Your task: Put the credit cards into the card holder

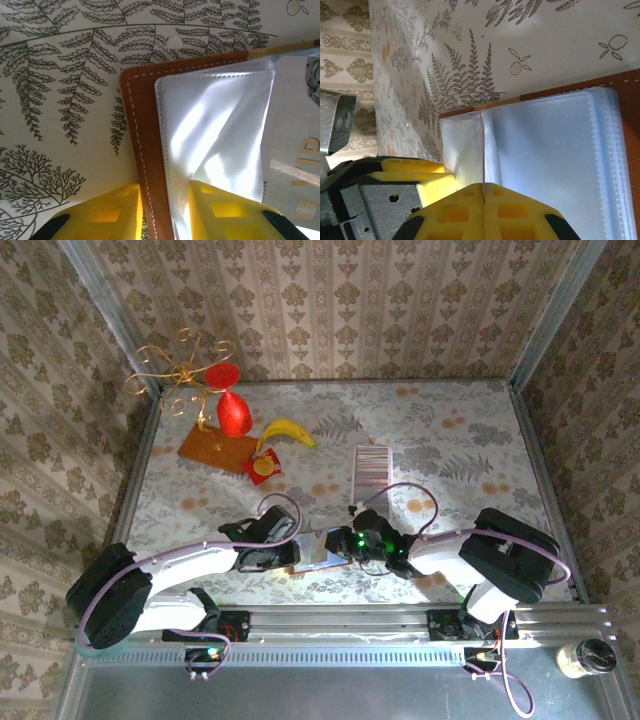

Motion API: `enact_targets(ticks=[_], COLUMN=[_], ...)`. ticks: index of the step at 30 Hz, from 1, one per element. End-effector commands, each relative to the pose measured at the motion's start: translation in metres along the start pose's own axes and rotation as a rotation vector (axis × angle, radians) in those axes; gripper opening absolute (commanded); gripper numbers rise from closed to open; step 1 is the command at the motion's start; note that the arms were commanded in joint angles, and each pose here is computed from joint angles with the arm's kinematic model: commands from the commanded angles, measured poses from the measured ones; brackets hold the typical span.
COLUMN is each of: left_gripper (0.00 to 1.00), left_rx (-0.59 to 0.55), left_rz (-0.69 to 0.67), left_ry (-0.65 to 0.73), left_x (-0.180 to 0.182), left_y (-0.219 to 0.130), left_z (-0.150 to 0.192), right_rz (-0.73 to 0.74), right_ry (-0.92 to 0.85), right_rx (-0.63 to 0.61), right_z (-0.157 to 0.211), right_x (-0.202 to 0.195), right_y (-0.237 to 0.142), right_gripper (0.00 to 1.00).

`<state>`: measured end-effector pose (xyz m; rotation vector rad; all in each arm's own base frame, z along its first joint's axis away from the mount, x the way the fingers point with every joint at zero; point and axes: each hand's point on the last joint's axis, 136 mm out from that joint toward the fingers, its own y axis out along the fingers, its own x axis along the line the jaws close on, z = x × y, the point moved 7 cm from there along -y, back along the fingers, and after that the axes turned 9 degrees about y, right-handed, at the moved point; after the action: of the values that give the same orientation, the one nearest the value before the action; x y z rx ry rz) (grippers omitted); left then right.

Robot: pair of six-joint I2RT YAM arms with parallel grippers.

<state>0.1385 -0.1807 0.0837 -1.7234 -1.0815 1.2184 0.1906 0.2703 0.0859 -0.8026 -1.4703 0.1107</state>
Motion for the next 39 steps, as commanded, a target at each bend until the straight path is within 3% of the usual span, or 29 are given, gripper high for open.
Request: enact_targets(ticks=[1,17,25,39], left_gripper=[0.29,0.44,0.43,0.33], left_rx=[0.066,0.005,-0.075,-0.035], left_rz=[-0.086,-0.081,-0.051,-0.030], left_ry=[-0.007,-0.027,-0.047,-0.061], left_x=[0.020,0.022,0.026,0.030], left_y=[0.004,-0.006,-0.015,-0.005], left_z=[0.018,0.015,0.012,0.014], right_rz=[-0.035,0.037,0.031,-0.024], right_ry=[0.038,0.068,0.080,0.119], right_rx=[-0.012,0.035,0.063,0.042], right_z=[0.000,0.007,0.010,0.010], right_x=[0.005,-0.007,-0.010,-0.007], right_y=[0.003,0.005,0.008,0.009], right_gripper=[0.00,0.00,0.00,0.00])
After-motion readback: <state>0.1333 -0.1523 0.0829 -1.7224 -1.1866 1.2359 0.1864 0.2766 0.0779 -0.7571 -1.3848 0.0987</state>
